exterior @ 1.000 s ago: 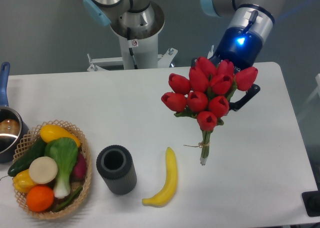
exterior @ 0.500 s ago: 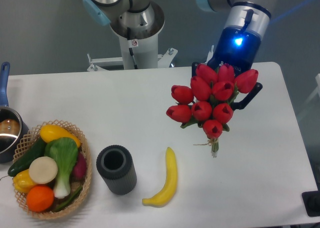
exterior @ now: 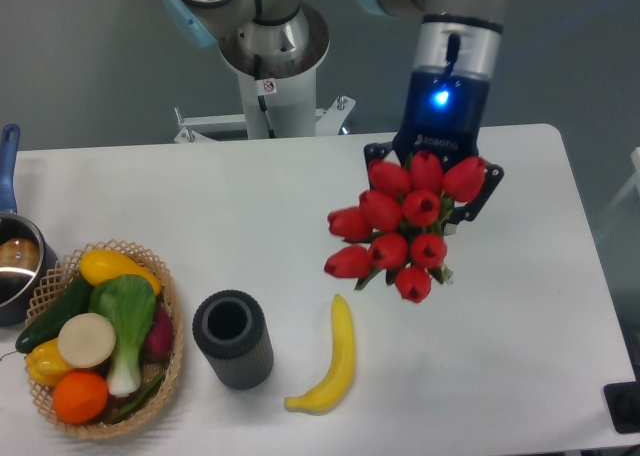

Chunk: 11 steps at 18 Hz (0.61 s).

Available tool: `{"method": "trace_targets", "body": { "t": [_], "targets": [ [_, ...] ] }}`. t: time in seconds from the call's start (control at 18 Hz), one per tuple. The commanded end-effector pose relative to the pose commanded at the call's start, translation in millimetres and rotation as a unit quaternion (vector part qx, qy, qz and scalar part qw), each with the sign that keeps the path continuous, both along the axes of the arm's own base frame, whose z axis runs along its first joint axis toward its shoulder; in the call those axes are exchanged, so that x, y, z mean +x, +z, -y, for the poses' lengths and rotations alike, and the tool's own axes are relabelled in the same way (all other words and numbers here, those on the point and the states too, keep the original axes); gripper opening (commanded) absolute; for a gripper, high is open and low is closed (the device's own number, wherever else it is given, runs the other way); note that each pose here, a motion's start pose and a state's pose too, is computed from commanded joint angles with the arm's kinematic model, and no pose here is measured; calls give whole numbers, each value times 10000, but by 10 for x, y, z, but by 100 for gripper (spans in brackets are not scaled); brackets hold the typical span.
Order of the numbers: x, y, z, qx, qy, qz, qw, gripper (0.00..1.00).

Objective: Place the flowers on the table
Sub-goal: 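Carry the tulips sideways away from the banana, lowering toward the table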

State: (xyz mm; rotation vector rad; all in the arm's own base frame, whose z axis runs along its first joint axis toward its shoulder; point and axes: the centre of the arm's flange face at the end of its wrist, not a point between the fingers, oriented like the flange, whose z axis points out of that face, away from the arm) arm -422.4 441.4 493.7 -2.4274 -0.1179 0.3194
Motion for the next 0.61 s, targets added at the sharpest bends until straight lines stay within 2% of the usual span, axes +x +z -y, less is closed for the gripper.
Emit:
{"method": "trace_targets", "body": {
  "t": [0.22, 0.44, 0.61],
  "targets": [
    [28, -287, -4, -837, 366, -242, 9955, 48],
    [-16, -412, 61, -1524, 792, -538, 9837, 48],
    [16, -678, 205, -2015, 1025, -519, 9727, 48]
  ]
}}
